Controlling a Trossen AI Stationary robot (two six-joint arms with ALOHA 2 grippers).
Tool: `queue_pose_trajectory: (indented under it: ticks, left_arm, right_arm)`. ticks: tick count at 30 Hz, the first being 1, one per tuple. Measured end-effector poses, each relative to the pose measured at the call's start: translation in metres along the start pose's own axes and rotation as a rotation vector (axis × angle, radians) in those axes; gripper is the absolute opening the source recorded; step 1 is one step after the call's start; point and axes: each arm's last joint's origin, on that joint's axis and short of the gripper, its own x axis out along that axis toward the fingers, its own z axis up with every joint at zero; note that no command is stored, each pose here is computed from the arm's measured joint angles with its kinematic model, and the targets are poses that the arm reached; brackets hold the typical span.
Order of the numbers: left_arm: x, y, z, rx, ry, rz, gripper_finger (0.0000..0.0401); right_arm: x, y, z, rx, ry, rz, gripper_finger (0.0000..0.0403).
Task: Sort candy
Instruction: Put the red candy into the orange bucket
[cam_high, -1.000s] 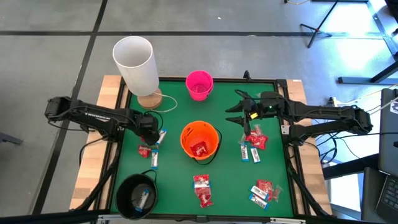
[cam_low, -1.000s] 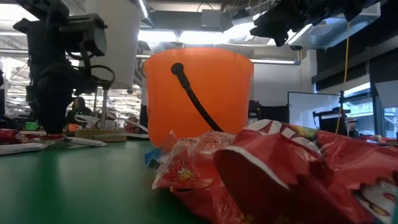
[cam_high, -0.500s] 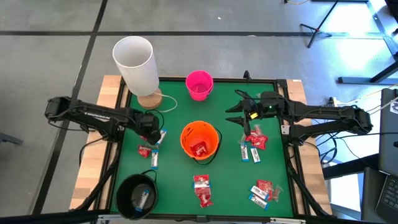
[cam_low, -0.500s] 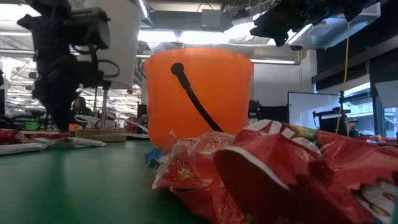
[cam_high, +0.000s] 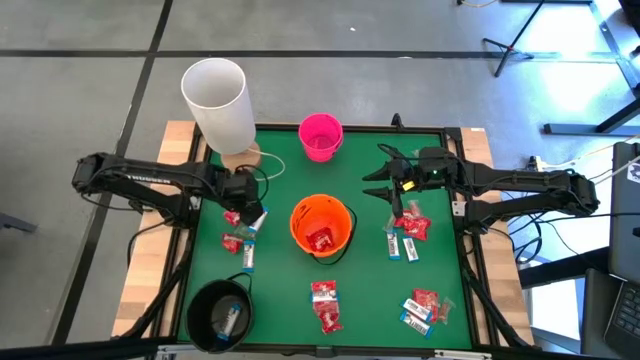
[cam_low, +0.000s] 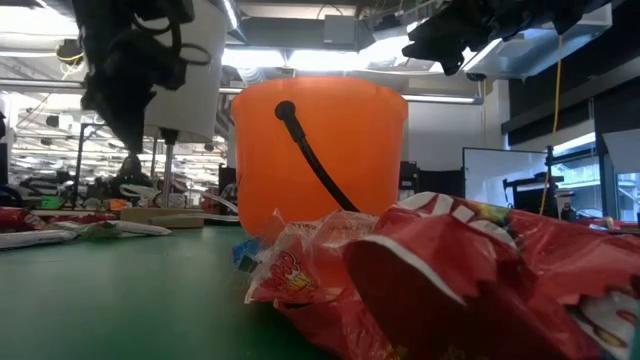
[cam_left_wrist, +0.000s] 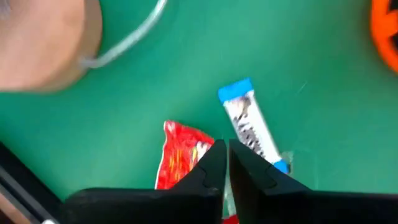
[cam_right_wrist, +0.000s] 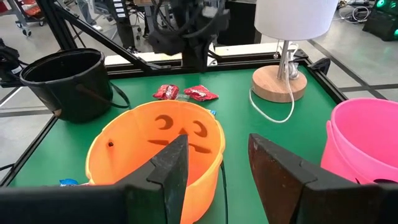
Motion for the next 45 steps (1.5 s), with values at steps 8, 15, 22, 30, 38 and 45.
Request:
queue_pose_trajectory:
  ticks: [8,15,22,30,38,45]
  left_arm:
    - [0.038,0.009,-0.022,-0.06,0.097,-0.013,0.0123]
    - [0.065,0.017,-0.038,-0.113,0.105,-0.01,0.0188]
    - [0.079,0.028,-0.052,-0.195,0.135,0.049,0.0179]
    - [0.076,0.026,-0.047,-0.164,0.095,0.06,0.0046]
    - [0.051,0.009,-0.025,-0.121,-0.015,0.006,0.0003]
    - [-0.01,-0.02,0.01,-0.036,-0.23,-0.066,0.0001]
  right_arm:
    - [0.0,0.0,0.0,0.0,0.0,0.0,0.0165]
    - [0.0,0.0,0.0,0.0,0.001,-0.002,0.0165]
    - [0.0,0.0,0.0,0.0,0.001,-0.004,0.0165]
    - [0.0,0.0,0.0,0.013,0.001,-0.007,0.0165]
    - [0.0,0.0,0.0,0.014,0.003,-0.007,0.0165]
    - [0.0,0.0,-0.001,0.023,0.008,-0.007,0.0165]
